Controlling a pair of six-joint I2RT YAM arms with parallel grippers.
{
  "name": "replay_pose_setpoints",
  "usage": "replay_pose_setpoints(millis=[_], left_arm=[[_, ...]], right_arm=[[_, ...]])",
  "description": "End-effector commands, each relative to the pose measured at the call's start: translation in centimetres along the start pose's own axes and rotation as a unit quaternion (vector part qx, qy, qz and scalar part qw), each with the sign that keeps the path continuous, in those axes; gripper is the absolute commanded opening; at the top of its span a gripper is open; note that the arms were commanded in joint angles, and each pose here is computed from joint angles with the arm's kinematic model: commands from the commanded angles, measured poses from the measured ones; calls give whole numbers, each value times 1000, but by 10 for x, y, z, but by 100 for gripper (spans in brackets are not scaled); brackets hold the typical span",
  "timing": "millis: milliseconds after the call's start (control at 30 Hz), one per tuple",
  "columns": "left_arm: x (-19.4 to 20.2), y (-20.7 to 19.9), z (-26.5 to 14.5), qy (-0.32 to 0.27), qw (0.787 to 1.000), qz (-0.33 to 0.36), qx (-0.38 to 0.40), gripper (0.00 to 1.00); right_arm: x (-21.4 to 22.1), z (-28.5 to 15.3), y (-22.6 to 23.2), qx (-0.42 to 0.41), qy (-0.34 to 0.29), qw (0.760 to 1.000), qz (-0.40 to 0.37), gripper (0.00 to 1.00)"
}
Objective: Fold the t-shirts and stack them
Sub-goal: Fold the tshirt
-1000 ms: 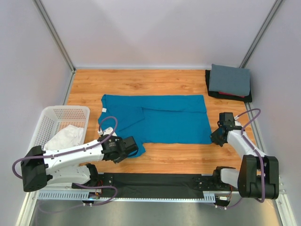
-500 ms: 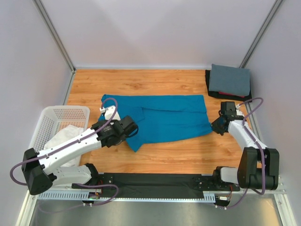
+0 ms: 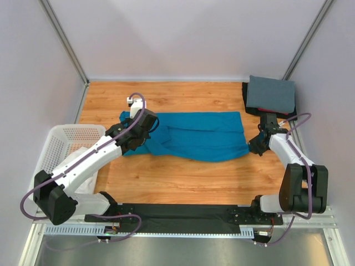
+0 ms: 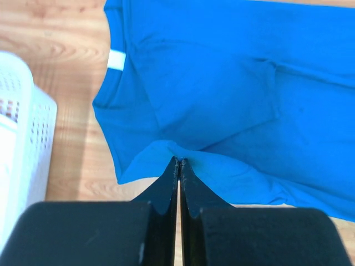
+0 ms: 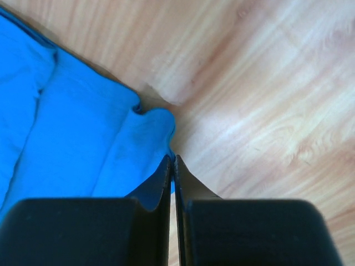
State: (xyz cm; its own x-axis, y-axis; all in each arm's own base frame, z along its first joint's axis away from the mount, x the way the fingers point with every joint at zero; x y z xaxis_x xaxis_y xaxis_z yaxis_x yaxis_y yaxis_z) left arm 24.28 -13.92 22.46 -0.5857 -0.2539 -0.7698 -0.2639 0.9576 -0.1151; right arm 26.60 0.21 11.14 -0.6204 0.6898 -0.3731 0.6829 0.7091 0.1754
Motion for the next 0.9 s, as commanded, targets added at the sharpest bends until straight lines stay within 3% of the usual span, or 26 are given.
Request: replay_pose_setpoints(millis=[0, 567, 800, 833, 867], left_arm=[[-28, -12, -5, -37, 998, 29, 37, 0], [18, 32, -25, 24, 999, -25, 35, 0], [22, 36, -25, 25, 999, -28, 36, 0], [22, 35, -25, 25, 999, -29, 37, 0], [22, 35, -25, 25, 999, -29, 37, 0]], right_arm=[[9, -11, -6, 8, 19, 999, 45, 0], [56, -6, -50, 75, 76, 994, 16, 1], [51, -8, -53, 81, 56, 995, -2, 11], [52, -7, -53, 82, 59, 995, -2, 11], [53, -6, -52, 76, 63, 995, -2, 4]])
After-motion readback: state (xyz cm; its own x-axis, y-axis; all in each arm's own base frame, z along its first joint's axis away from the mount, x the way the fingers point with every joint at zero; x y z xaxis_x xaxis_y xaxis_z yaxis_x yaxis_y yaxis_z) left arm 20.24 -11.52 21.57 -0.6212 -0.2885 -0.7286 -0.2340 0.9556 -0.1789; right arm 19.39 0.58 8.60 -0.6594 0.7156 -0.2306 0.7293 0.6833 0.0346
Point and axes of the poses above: each gripper's point midway between its finger pads, its own z axis out along the fingers, its own y axis along the line the jaws close on, x = y × z, the point moved 6 cm from there along -z, back along the fingers, and after that the axes turned 12 degrees about -z, right-handed, at the moved point
